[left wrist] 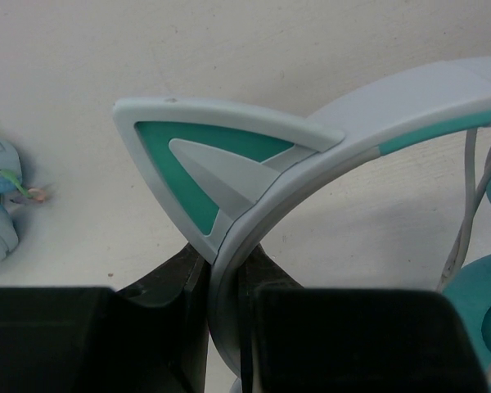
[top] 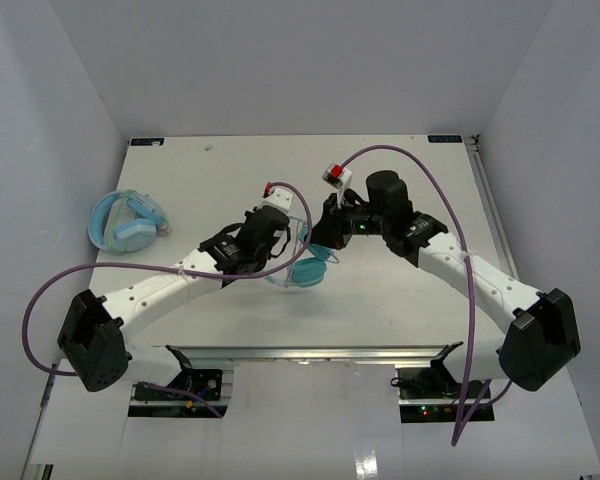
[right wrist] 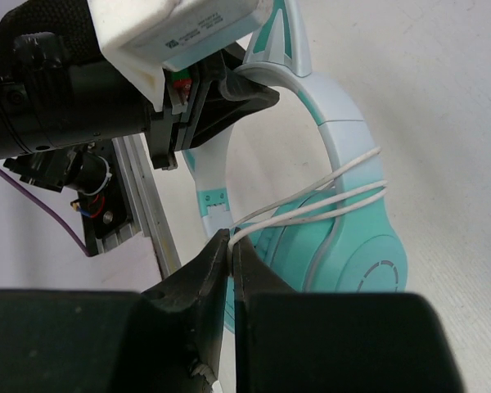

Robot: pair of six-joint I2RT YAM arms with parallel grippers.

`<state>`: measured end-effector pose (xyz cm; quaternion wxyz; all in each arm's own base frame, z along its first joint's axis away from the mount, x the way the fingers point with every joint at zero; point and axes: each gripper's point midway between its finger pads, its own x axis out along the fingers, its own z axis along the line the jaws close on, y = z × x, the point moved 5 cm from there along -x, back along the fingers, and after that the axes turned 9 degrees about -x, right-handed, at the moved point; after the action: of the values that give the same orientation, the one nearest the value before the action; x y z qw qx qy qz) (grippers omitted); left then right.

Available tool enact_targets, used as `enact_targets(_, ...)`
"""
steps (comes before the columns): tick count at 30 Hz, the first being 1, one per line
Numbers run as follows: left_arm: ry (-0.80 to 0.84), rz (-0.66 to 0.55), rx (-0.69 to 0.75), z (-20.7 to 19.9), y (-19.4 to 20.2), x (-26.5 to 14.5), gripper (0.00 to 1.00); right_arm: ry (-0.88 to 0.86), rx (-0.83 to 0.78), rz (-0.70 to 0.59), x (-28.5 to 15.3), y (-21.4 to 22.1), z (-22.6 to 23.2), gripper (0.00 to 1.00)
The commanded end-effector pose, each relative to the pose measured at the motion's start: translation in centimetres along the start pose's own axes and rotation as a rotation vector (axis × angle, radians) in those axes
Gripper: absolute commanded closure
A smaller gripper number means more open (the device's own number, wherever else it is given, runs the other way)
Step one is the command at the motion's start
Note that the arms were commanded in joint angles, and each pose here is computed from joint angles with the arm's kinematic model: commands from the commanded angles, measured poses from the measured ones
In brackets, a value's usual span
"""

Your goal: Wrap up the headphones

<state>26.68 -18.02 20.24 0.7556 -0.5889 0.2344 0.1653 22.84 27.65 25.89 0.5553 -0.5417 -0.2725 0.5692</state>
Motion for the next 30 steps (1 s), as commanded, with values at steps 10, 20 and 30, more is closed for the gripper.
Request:
enact_targets(10,-0.139,-0.056,-0.304,1.2,-2.1,-1.0,1.0,0.008,0.012,-0.034,2.4,0.1,1.3,0.87)
enact_targets(20,-0.177,-0.062,-0.392,1.7,-2.2,-1.4,1.0,0.199,0.063,-0.041,2.8,0.8,0.8,0.87)
enact_targets(30,-0.178,-0.063,-0.515,1.4,-2.4,-1.8,1.0,0.42,0.023,-0.013,3.5,1.9,2.0,0.87)
